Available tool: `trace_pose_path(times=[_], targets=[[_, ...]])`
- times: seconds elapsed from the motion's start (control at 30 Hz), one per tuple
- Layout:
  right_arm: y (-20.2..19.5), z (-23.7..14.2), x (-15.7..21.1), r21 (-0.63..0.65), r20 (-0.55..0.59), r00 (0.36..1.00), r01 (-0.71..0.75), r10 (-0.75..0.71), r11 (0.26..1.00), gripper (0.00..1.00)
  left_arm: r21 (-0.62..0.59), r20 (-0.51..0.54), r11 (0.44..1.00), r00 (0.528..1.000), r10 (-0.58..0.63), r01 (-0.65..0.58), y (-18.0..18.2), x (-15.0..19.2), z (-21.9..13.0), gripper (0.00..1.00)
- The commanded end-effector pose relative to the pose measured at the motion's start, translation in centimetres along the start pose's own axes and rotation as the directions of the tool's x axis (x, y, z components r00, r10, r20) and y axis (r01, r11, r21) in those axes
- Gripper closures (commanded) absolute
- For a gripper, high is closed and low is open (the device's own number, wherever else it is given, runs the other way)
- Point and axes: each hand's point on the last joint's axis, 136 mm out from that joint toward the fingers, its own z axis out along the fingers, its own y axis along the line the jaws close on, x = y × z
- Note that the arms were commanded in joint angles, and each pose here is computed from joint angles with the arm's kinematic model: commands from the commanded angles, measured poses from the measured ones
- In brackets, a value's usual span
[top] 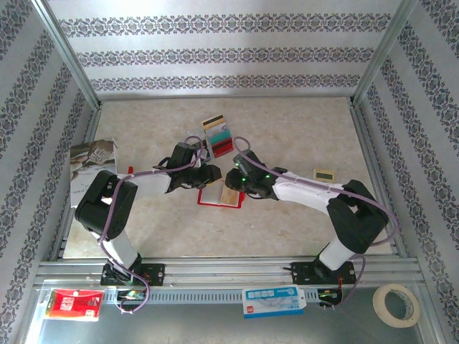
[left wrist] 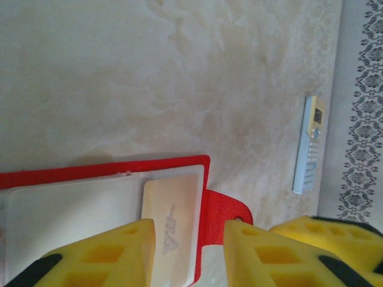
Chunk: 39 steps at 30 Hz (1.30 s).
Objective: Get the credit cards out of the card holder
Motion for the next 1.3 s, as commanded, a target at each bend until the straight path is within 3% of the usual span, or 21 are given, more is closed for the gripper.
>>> trace_pose_path(times=[0.0, 0.13, 0.4, 0.73, 1.0, 1.27], targets=[[-1.1, 0.7, 0.6, 0.123, -0.021, 1.0, 0.014, -0.011, 0.992, 0.74, -0.051, 0.0, 0.998, 1.0, 0.026, -0.026, 0.1, 0.3, -0.2, 0.7], [-2.2, 2.0, 1.2, 0.182, -0.049, 0.999, 0.01, -0.001, 0.983, 0.78, -0.102, -0.006, 0.994, 1.0, 0.028, -0.028, 0.7, 0.8, 0.1, 0.77], [-4.1, 3.0, 0.8, 0.238, -0.061, 0.998, -0.018, 0.034, 0.971, 0.79, -0.066, -0.056, 0.998, 0.998, 0.006, -0.01, 0.6, 1.7, 1.6, 0.86], [-5.0, 3.8, 0.8, 0.229, -0.082, 0.994, -0.05, 0.07, 0.972, 0.76, -0.038, -0.094, 0.999, 0.996, 0.004, -0.008, 0.3, 2.6, 2.5, 0.87], [-4.7, 4.5, 1.3, 0.21, -0.119, 0.99, -0.046, 0.072, 0.977, 0.77, -0.154, -0.168, 0.985, 0.985, 0.048, -0.075, 3.2, 4.1, 2.4, 0.87], [-4.9, 4.6, 1.3, 0.213, -0.122, 0.99, -0.039, 0.066, 0.976, 0.78, -0.177, -0.168, 0.983, 0.986, 0.023, -0.053, 4.5, 4.6, 2.8, 0.86]])
